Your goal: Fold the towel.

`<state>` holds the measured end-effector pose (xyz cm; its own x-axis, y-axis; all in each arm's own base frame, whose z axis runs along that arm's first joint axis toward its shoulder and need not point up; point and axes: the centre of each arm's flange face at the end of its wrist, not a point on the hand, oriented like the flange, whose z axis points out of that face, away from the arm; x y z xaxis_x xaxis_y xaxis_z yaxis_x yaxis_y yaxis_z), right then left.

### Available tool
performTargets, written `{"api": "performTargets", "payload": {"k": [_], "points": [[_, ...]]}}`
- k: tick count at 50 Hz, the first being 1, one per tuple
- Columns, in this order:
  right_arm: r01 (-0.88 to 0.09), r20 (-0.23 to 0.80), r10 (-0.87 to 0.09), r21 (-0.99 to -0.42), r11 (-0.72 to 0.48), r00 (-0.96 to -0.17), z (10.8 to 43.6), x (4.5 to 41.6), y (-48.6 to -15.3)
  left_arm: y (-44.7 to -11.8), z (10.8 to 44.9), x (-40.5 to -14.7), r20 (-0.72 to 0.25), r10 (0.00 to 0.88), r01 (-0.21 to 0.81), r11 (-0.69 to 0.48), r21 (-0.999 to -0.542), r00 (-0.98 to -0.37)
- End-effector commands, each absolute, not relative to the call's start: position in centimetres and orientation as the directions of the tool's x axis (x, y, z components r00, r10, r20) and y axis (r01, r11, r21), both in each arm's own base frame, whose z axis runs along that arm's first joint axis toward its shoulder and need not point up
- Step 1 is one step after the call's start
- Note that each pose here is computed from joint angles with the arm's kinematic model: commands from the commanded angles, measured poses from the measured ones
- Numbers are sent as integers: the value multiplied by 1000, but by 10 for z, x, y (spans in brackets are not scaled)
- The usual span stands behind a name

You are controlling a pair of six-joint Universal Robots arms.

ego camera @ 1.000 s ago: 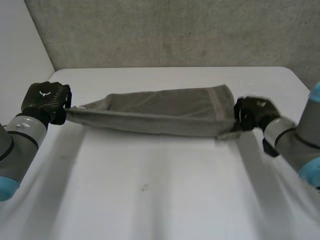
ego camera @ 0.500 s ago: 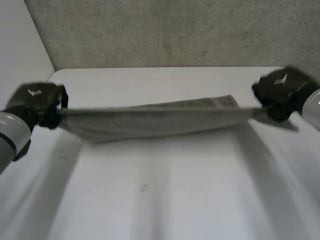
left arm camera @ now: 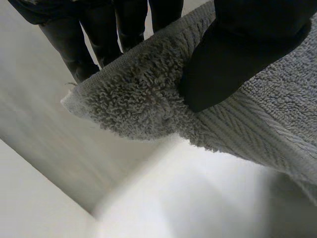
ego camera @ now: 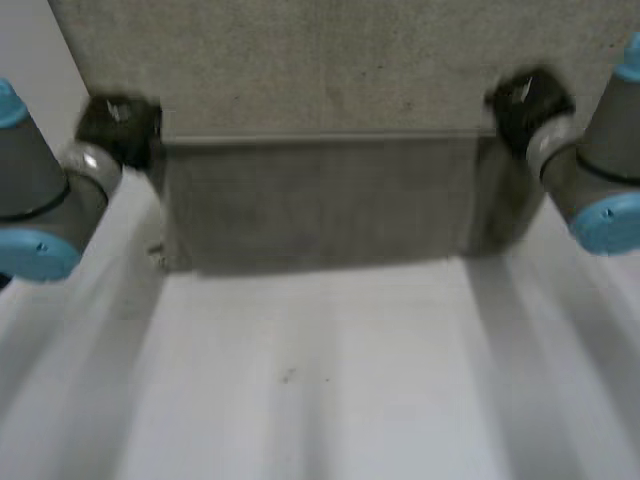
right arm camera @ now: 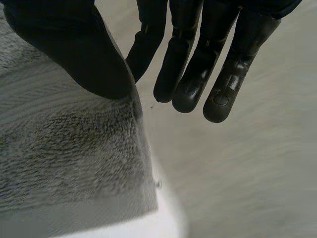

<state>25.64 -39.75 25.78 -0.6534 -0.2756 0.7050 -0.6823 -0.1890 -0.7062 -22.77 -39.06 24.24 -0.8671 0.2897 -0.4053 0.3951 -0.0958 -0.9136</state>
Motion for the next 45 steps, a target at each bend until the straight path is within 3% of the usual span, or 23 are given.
{"api": "performTargets", "payload": {"k": [1,2,4,6,9,10,11,12,13,14,15,16,19,24,27,36,41,45], "points": [[-450,498,134,-597,-664,-857,393,252,-382,-396,367,-237,-312,-27,240,-700,-672,-950],[-452,509,121,-599,-661,-852,393,252,-377,-392,373,-234,-306,-37,239,-714,-658,-951],[-454,534,83,-615,-644,-841,385,253,-375,-391,369,-234,-313,-26,243,-692,-680,-949],[-459,564,30,-640,-616,-825,373,255,-373,-389,345,-237,-341,24,257,-606,-752,-940],[-483,616,-101,-698,-529,-781,343,258,-367,-387,328,-236,-354,53,270,-546,-793,-934],[-495,630,-168,-724,-481,-758,328,258,-363,-385,310,-235,-363,85,281,-481,-830,-928],[-496,630,-168,-724,-480,-758,328,258,-363,-381,292,-233,-369,115,294,-412,-863,-922],[-511,637,-228,-745,-430,-736,312,257,-360,-381,292,-233,-369,116,294,-411,-863,-922],[-523,634,-289,-764,-379,-717,295,256,-357,-377,274,-230,-372,142,308,-338,-889,-917],[-523,634,-290,-764,-378,-717,295,256,-357,-370,255,-228,-370,175,319,-264,-910,-912],[-535,628,-346,-777,-331,-698,277,256,-352,-370,255,-228,-370,175,319,-263,-910,-912],[-546,615,-402,-788,-284,-679,258,256,-347,-362,235,-225,-366,206,330,-189,-925,-907],[-556,599,-453,-795,-241,-660,238,256,-341,-344,201,-219,-363,254,359,-62,-931,-896],[-602,493,-626,-797,-47,-604,151,249,-323,-321,155,-214,-358,314,403,88,-911,-879],[-614,457,-659,-789,9,-597,130,246,-316,-310,141,-213,-352,338,415,134,-900,-873],[-598,409,-651,-797,86,-639,121,233,-315,-309,140,-202,-350,317,415,168,-894,-882],[-535,344,-610,-830,157,-714,124,223,-322,-312,149,-196,-352,290,407,155,-900,-890],[-420,228,-551,-872,251,-803,125,210,-331,-313,153,-195,-347,280,398,150,-905,-895]]}}
